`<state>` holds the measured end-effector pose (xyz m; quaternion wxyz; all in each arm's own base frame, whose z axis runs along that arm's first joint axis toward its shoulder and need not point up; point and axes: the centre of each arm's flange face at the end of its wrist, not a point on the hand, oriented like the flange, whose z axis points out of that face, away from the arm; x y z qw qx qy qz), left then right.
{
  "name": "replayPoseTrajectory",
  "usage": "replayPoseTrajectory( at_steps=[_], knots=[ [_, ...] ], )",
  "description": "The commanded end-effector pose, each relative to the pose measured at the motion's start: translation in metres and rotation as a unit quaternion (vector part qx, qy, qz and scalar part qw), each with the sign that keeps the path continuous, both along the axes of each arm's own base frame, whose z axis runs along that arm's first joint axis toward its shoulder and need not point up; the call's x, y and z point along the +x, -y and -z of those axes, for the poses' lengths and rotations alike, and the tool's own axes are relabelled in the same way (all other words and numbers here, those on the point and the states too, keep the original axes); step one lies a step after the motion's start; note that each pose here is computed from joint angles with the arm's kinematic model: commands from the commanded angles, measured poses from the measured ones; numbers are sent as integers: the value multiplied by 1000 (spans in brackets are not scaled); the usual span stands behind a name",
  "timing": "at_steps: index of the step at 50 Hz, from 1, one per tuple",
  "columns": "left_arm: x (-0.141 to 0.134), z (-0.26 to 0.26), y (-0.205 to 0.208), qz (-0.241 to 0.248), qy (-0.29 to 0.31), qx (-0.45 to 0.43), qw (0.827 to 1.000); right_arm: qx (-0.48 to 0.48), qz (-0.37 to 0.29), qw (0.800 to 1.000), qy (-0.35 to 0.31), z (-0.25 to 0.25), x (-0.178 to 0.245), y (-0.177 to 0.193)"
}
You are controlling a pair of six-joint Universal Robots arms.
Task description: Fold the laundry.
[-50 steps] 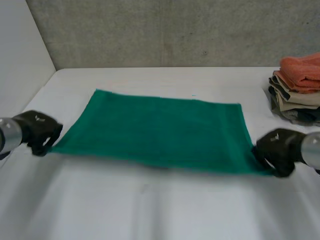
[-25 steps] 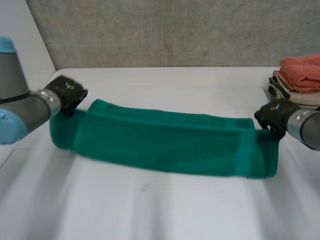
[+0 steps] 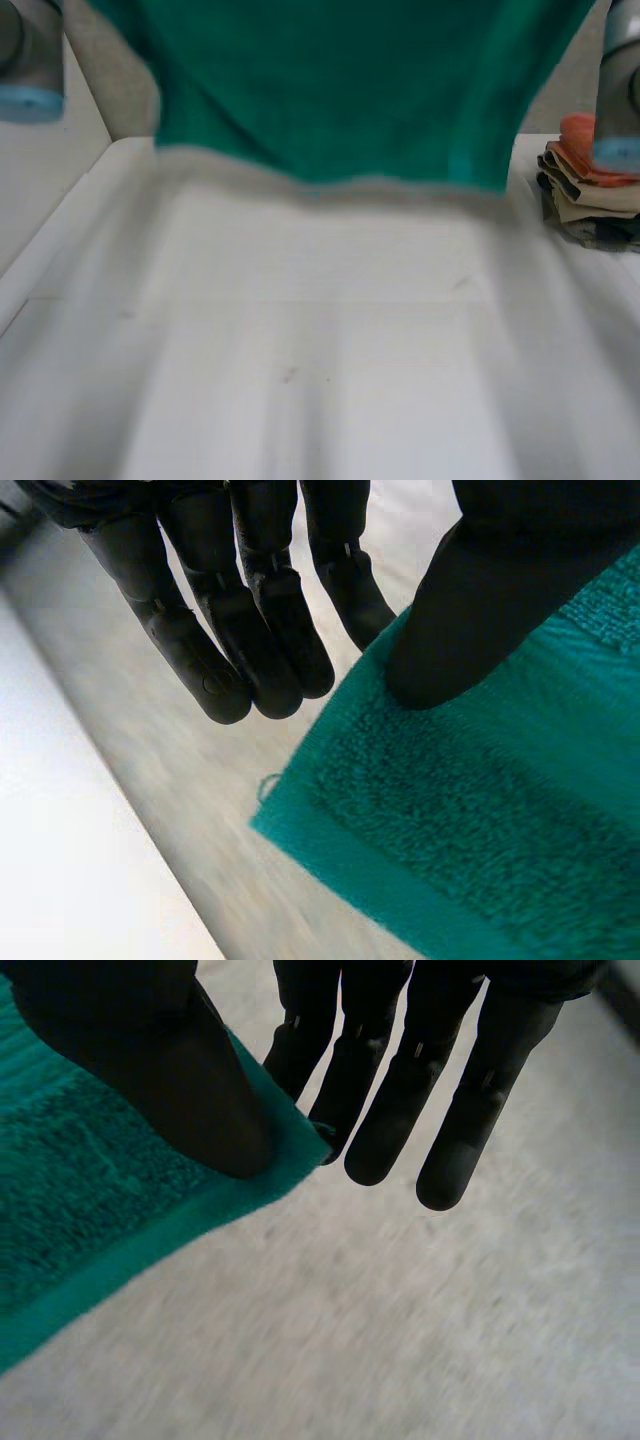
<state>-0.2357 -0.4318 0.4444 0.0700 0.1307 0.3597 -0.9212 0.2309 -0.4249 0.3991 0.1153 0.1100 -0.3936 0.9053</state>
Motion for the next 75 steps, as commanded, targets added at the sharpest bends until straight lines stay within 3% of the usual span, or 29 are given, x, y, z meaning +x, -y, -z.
replayPoseTrajectory(
  at_steps=[1, 12, 20, 24, 28, 29, 32, 33, 35, 36, 39, 40, 43, 44, 47, 51, 52, 55, 56, 59, 60, 64, 70, 75],
  knots=[
    [15, 4, 5, 10, -9, 10, 1000, 39, -29, 999, -10, 0, 10, -9],
    [27, 118, 27, 12, 52, 175, 983, 210, -74, 973, -67, 93, 20, -13],
    [35, 219, 9, 7, 130, 311, 941, 373, -92, 914, -130, 197, 15, -25],
    [40, 255, -14, -5, 189, 366, 911, 438, -89, 879, -167, 231, 4, -36],
    [49, 275, -42, -20, 255, 413, 874, 492, -86, 843, -200, 245, -9, -50],
    [55, 279, -56, -25, 281, 436, 855, 518, -85, 824, -215, 246, -13, -60],
    [63, 280, -78, -28, 312, 466, 827, 554, -79, 794, -237, 241, -24, -74],
    [68, 279, -95, -25, 333, 488, 806, 573, -73, 776, -255, 229, -33, -86],
    [72, 277, -112, -23, 353, 510, 784, 598, -72, 750, -274, 218, -42, -101],
    [76, 274, -129, -18, 373, 533, 759, 623, -77, 720, -295, 208, -49, -119],
    [80, 269, -154, -5, 399, 566, 721, 656, -87, 674, -329, 196, -59, -145],
    [82, 267, -168, 9, 411, 586, 698, 666, -95, 652, -349, 191, -64, -156],
    [83, 260, -183, 24, 425, 604, 674, 648, -96, 657, -374, 185, -67, -161],
    [82, 258, -187, 33, 431, 610, 664, 631, -96, 667, -384, 185, -66, -159],
    [76, 251, -181, 34, 433, 594, 677, 615, -89, 685, -381, 189, -63, -151],
    [62, 246, -157, 29, 414, 562, 715, 592, -87, 716, -359, 198, -53, -136],
    [56, 243, -145, 24, 401, 549, 733, 581, -84, 734, -342, 201, -49, -127],
    [46, 238, -127, 17, 380, 530, 758, 554, -77, 766, -317, 204, -42, -110],
    [39, 234, -114, 13, 368, 515, 774, 533, -72, 787, -301, 205, -39, -98],
    [27, 227, -94, 5, 351, 486, 800, 499, -63, 818, -279, 206, -33, -79],
    [21, 224, -81, -1, 343, 469, 814, 475, -57, 836, -269, 206, -29, -67],
    [6, 219, -50, -18, 323, 433, 841, 424, -36, 870, -250, 206, -20, -38],
    [-10, 231, -15, -42, 310, 409, 857, 378, -10, 894, -241, 214, -9, -3],
    [-25, 247, 9, -54, 302, 388, 869, 361, -10, 898, -250, 235, 5, 19]
  ],
)
